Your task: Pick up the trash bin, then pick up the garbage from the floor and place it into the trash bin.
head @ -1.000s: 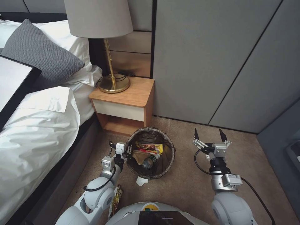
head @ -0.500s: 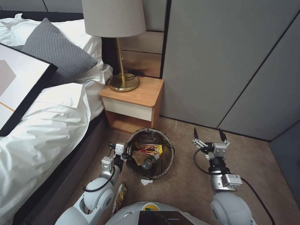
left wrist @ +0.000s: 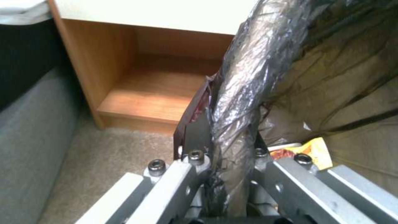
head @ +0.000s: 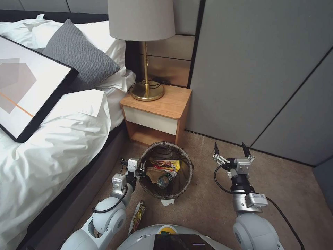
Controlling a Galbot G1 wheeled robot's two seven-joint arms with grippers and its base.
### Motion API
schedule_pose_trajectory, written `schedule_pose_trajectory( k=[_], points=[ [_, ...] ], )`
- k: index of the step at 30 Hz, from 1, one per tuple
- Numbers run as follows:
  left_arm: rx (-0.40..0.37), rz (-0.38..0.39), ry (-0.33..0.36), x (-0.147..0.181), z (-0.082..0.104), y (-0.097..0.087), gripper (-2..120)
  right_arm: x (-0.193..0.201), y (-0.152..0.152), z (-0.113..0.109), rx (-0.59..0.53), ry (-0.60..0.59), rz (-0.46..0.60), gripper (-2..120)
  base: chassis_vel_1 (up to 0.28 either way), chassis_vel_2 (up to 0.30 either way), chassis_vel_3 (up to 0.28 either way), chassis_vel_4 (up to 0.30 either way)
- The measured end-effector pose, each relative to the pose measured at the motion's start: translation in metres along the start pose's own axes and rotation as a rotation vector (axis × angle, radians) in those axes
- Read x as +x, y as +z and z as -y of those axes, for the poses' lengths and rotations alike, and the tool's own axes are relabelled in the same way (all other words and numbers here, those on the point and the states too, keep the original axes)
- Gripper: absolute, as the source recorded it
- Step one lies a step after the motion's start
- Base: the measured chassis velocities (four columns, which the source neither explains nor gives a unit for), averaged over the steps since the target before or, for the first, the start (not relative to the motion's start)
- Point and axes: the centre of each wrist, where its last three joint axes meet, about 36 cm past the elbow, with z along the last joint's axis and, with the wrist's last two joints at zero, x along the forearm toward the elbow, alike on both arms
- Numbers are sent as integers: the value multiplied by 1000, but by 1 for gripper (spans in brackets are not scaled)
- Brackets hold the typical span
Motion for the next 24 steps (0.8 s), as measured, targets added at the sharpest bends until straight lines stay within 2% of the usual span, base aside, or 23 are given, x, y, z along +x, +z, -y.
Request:
schedule_pose_trajectory(
  k=[24],
  points=[
    [-4,4,-13,-1,-4,-1,3,0,-3,-5,-17,-9,-7,100,17,15,11,13]
  ],
)
